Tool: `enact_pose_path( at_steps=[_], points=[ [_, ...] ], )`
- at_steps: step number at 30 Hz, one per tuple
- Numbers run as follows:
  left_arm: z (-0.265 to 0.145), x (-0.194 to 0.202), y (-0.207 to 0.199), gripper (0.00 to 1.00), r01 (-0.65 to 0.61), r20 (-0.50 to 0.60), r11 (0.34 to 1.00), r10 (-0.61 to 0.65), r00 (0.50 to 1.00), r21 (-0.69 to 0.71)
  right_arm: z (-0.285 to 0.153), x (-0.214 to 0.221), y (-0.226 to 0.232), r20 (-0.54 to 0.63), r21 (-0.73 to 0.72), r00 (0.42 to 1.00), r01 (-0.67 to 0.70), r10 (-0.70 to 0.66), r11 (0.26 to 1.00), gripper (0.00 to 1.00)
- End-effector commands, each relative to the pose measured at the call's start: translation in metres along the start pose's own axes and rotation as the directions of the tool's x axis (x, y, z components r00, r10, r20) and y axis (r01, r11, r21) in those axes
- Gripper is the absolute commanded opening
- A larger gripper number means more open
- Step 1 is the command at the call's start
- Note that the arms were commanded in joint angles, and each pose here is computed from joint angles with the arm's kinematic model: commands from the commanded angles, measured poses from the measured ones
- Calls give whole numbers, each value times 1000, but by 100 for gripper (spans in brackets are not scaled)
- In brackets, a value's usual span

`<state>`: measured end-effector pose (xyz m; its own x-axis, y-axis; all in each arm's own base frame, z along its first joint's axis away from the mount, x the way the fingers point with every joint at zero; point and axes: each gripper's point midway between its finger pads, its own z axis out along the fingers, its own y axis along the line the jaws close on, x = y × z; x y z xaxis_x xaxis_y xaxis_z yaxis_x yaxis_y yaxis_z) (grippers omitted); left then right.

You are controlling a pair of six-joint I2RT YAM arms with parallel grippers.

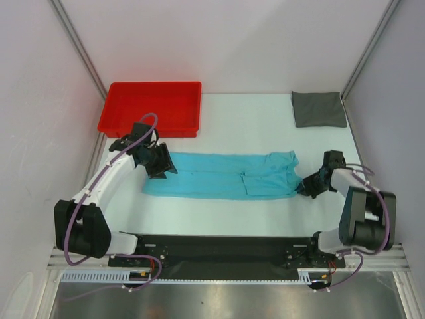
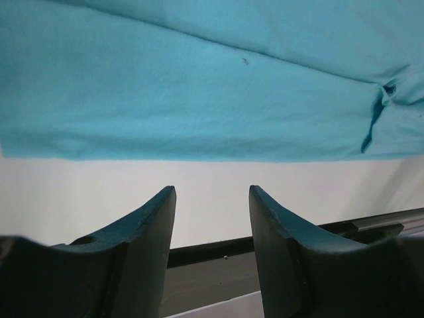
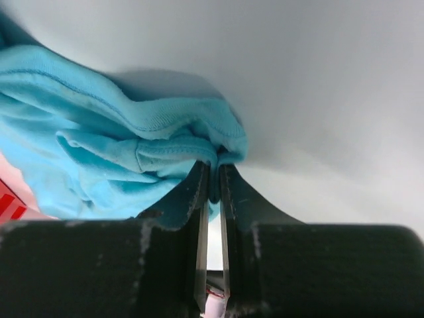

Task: Fold and stack the t-shirts
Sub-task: Fold the tshirt

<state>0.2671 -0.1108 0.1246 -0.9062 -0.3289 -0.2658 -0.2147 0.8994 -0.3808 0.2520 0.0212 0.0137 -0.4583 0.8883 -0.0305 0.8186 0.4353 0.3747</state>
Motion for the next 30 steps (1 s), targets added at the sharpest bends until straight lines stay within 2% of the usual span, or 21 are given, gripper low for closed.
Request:
enact_pose_path(
  at_steps=[1, 8, 10, 11, 13, 14, 16, 18, 19, 21, 23, 24, 25, 27, 28, 30],
  points=[
    [-5, -15, -14, 54, -34, 32, 998, 33, 999, 51, 7, -86, 35, 277, 8, 959, 55, -55, 998, 9],
    [-9, -36, -23, 62, -161, 55, 987, 161, 985, -3, 21, -134, 67, 277, 93, 949, 129, -150, 987, 13],
    [-6, -47, -24, 63, -204, 58, 978, 207, 977, -49, 28, -135, 64, 235, 133, 954, 160, -188, 978, 23],
    [-5, -51, -22, 63, -214, 60, 974, 218, 974, -70, 26, -134, 66, 213, 144, 957, 170, -199, 975, 37],
    [0, -60, -14, 63, -236, 57, 962, 246, 968, -138, 21, -130, 66, 184, 150, 956, 200, -226, 968, 51],
    [1, -61, -12, 63, -239, 57, 959, 250, 967, -153, 16, -122, 61, 158, 172, 959, 209, -237, 963, 68],
    [2, -65, -9, 63, -243, 60, 955, 257, 965, -171, -4, -114, 63, 166, 161, 952, 230, -256, 960, 78],
    [0, -66, -9, 63, -239, 70, 955, 254, 965, -174, -18, -92, 56, 133, 173, 950, 260, -284, 950, 86],
    [-5, -67, -12, 63, -226, 90, 959, 243, 966, -168, -32, -77, 64, 123, 111, 949, 276, -289, 955, 87],
    [-12, -69, -16, 63, -207, 117, 966, 226, 967, -157, -36, -35, 60, 59, 70, 953, 292, -296, 954, 87],
    [-21, -69, -19, 62, -195, 142, 970, 215, 966, -145, -48, 4, 75, 30, -43, 947, 321, -320, 946, 87],
    [-24, -69, -20, 62, -184, 150, 973, 204, 967, -140, -48, 23, 80, 4, -76, 960, 280, -281, 957, 86],
    [-26, -69, -21, 61, -178, 157, 975, 199, 967, -136, -45, 66, 82, -60, -113, 935, 343, -351, 933, 85],
    [-34, -66, -22, 61, -159, 174, 979, 179, 968, -126, -50, 104, 107, -66, -218, 924, 355, -377, 909, 84],
    [-36, -67, -19, 61, -150, 191, 978, 176, 966, -143, -53, 141, 117, -88, -264, 888, 417, -452, 870, 83],
    [-45, -63, -18, 60, -136, 218, 980, 166, 962, -142, -49, 182, 137, -112, -335, 849, 456, -516, 824, 81]
  ],
)
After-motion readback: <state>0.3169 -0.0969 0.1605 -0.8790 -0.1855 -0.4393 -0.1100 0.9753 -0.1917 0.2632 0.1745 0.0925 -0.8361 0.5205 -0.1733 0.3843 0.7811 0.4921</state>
